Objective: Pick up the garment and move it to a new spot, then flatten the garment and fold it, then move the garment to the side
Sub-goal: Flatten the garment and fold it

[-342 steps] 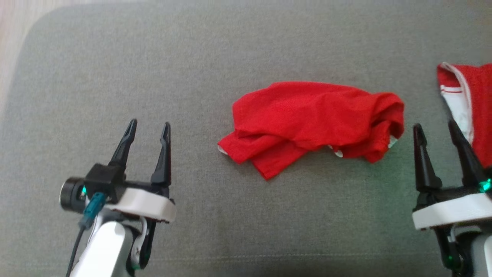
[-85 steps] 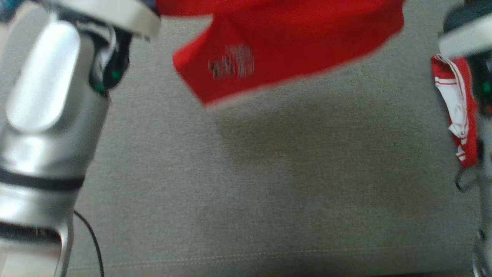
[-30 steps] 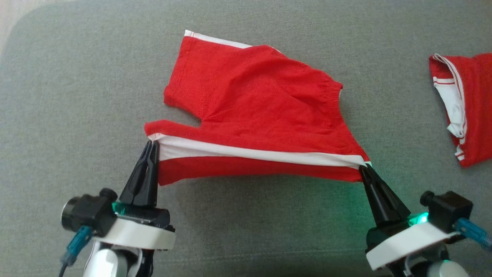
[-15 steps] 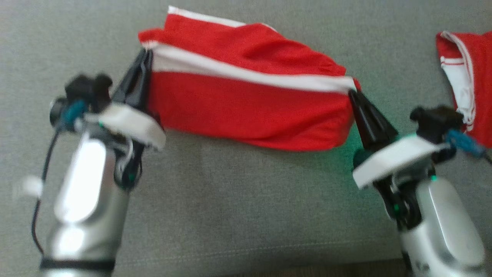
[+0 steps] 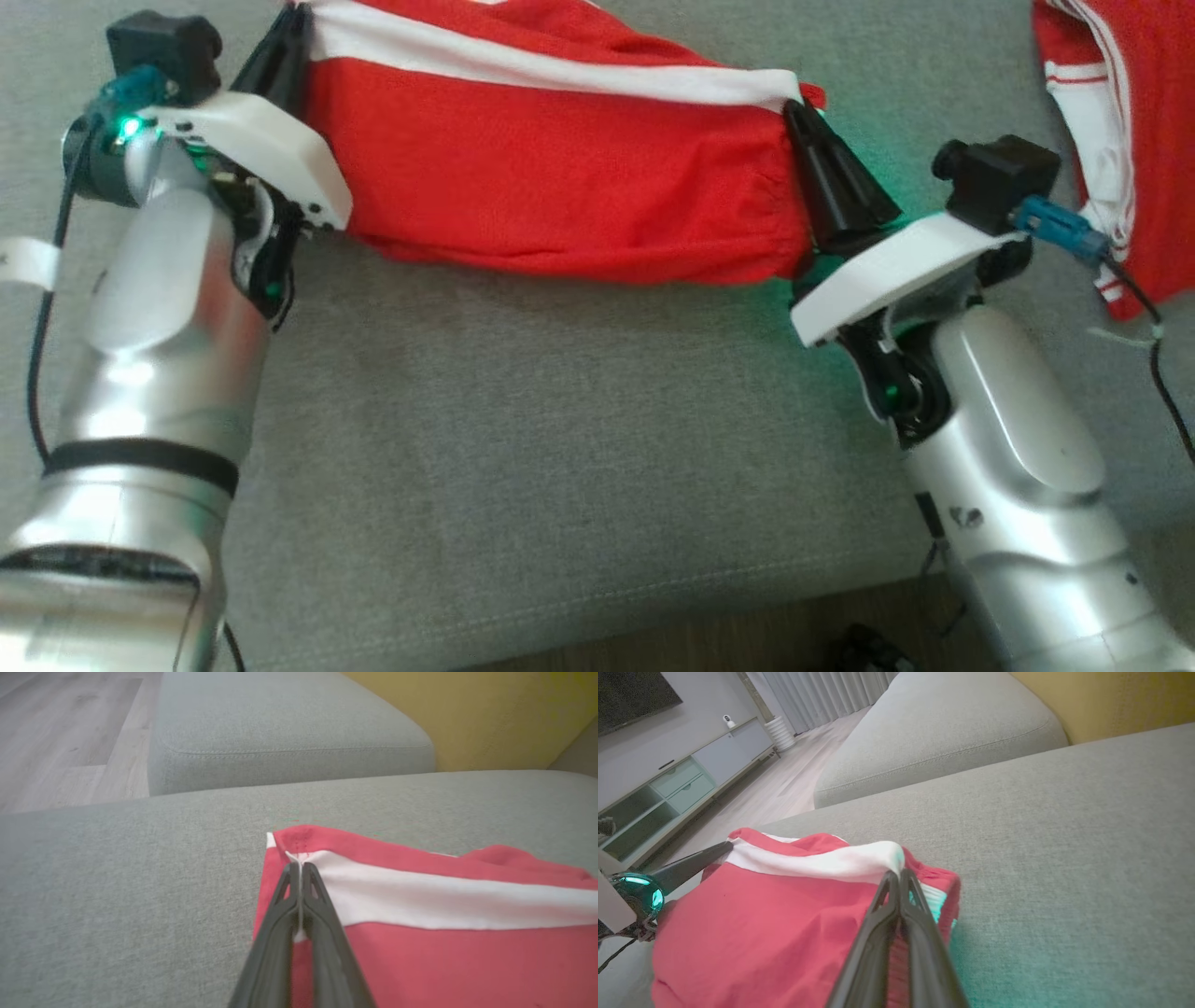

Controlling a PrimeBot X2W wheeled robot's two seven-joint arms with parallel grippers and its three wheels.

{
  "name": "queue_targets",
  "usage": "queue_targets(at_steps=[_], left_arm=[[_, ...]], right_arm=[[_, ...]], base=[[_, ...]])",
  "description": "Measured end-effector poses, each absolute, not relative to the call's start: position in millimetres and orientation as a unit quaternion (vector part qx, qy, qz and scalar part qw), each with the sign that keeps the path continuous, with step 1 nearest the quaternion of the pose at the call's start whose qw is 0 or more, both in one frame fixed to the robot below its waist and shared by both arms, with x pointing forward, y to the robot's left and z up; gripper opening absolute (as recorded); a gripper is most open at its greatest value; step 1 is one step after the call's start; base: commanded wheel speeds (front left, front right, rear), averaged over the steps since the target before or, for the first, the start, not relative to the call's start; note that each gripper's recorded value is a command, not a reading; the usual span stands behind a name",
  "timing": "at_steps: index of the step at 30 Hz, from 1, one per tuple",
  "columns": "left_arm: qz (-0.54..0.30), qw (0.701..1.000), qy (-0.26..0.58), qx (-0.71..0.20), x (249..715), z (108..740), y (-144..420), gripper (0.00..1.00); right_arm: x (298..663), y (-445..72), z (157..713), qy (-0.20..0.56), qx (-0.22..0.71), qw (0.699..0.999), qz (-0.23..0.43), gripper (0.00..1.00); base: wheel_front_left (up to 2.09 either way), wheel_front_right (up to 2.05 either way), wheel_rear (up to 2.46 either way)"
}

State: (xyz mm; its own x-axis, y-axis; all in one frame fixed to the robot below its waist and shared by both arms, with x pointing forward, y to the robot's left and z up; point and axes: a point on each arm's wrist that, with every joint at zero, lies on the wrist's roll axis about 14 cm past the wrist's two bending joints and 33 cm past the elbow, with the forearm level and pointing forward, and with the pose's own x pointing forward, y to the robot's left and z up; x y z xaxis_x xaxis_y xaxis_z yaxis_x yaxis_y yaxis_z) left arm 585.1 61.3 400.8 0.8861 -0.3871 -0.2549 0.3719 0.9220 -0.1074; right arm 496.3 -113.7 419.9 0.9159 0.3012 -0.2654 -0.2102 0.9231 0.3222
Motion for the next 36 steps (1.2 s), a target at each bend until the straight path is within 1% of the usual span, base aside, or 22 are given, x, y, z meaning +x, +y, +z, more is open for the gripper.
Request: queue_targets(at_steps=[1,2,3,4,5,9,11,14,16,18,22,28,33,36], left_arm=[[-0.196,0.969,0.146,-0.028,586.6,395.1,59.8,0.0],[-0.197,0.968,0.153,-0.029,587.4,390.1,58.2,0.0],[-0.197,0.966,0.163,-0.03,587.0,384.0,56.3,0.28],[-0.197,0.965,0.173,-0.031,585.8,378.5,55.1,0.98],[-0.198,0.963,0.181,-0.032,584.5,373.8,54.3,1.0],[-0.194,0.965,0.175,-0.028,584.3,375.6,58.2,1.0],[-0.182,0.97,0.16,-0.01,587.1,383.8,65.0,1.0],[-0.167,0.98,0.103,-0.012,594.3,417.8,67.9,1.0],[-0.158,0.985,0.065,-0.018,591.1,438.7,69.6,1.0],[-0.149,0.988,0.044,-0.02,577.8,447.4,74.8,1.0],[-0.114,0.993,0.032,-0.029,542.0,447.3,97.1,1.0],[-0.079,0.996,-0.002,-0.032,500.0,468.3,119.1,1.0],[-0.055,0.998,0.006,-0.036,461.0,466.3,129.7,1.0],[-0.033,0.999,0.007,-0.033,445.2,467.4,143.8,1.0]], right_arm=[[497.0,-114.1,417.5,0.158,0.145,0.968,0.131,0.25],[497.1,-114.3,414.8,0.159,0.145,0.968,0.131,0.63],[496.3,-114.3,411.5,0.162,0.147,0.967,0.131,1.0],[494.7,-114.0,408.9,0.164,0.148,0.967,0.13,1.0],[493.5,-113.9,407.4,0.162,0.147,0.967,0.13,1.0],[495.3,-112.5,421.1,0.115,0.14,0.974,0.133,1.0],[494.7,-112.0,430.4,0.089,0.129,0.978,0.136,1.0],[491.0,-119.3,443.7,0.055,0.11,0.984,0.13,1.0],[484.7,-126.6,448.5,0.042,0.1,0.987,0.12,1.0],[476.5,-135.4,451.9,0.035,0.091,0.989,0.107,1.0],[461.7,-145.4,461.2,0.02,0.073,0.993,0.092,1.0],[441.2,-154.2,475.9,0.017,0.058,0.995,0.079,1.0],[422.8,-155.2,482.8,0.025,0.055,0.995,0.076,1.0],[414.2,-156.4,484.2,0.031,0.053,0.995,0.073,1.0]], base=[[0.0,0.0,0.0],[0.0,0.0,0.0],[0.0,0.0,0.0],[0.0,0.0,0.0],[0.0,0.0,0.0],[0.0,0.0,0.0],[0.0,0.0,0.0],[0.0,0.0,0.0],[0.0,0.0,0.0],[0.0,0.0,0.0],[0.0,0.0,0.0],[0.0,0.0,0.0],[0.0,0.0,0.0],[0.0,0.0,0.0]])
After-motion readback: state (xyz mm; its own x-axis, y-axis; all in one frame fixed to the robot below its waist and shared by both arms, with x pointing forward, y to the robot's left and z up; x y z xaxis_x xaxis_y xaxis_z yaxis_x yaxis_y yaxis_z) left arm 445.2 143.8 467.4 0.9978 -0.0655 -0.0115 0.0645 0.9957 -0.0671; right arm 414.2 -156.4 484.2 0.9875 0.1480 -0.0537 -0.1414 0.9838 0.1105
